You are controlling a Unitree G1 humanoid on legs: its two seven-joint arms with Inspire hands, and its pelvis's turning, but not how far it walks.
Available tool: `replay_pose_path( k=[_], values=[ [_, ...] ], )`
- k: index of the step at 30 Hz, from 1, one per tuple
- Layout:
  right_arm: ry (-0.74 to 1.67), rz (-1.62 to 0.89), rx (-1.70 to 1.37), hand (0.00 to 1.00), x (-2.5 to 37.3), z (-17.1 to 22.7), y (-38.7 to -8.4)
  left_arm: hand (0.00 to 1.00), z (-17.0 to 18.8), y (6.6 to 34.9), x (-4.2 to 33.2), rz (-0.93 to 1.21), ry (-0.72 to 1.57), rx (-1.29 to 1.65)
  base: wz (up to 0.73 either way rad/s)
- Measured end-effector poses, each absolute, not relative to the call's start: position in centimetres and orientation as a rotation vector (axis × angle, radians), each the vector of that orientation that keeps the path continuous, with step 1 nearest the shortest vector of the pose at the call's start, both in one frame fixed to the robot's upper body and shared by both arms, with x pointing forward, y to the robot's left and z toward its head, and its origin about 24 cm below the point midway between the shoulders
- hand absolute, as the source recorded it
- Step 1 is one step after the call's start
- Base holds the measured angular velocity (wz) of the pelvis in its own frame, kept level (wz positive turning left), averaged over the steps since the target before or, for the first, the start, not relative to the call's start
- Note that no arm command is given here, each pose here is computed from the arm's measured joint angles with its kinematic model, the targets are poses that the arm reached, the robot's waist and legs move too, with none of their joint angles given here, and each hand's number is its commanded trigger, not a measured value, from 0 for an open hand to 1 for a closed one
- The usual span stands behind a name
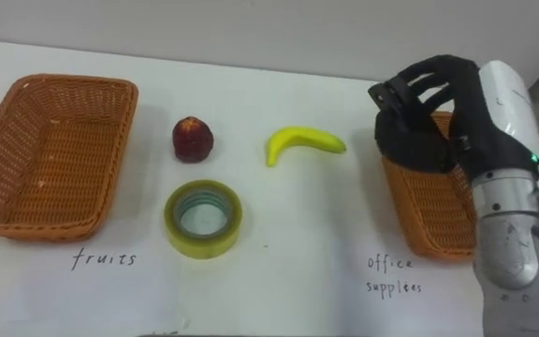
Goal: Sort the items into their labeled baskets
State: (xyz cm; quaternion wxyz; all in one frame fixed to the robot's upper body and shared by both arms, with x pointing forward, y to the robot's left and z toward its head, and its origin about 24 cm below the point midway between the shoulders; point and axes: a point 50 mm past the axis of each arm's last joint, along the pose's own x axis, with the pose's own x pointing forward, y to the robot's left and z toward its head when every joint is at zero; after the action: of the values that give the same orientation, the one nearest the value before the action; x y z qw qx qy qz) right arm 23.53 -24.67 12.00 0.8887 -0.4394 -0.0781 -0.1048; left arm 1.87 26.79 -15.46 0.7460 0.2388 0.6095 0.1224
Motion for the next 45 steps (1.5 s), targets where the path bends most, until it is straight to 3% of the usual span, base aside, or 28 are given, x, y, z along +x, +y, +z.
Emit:
replay_pose_path(
  k=[42,44,45],
  values=[
    [0.01,-0.296,-0.85,1.0,23.5,8.4,-28.2,0.0,-15.6,27.0,0.0,0.291,1.413,0.505,0.0],
    [0.011,-0.296,-0.85,0.16,23.5,8.4,-28.2,0.0,-15.6,27.0,-0.1,0.291,1.415,0.505,0.0],
    [0.015,-0.296,-0.849,0.0,23.5,8.3,-28.2,0.0,-15.6,27.0,-0.1,0.291,1.415,0.505,0.0]
  ],
)
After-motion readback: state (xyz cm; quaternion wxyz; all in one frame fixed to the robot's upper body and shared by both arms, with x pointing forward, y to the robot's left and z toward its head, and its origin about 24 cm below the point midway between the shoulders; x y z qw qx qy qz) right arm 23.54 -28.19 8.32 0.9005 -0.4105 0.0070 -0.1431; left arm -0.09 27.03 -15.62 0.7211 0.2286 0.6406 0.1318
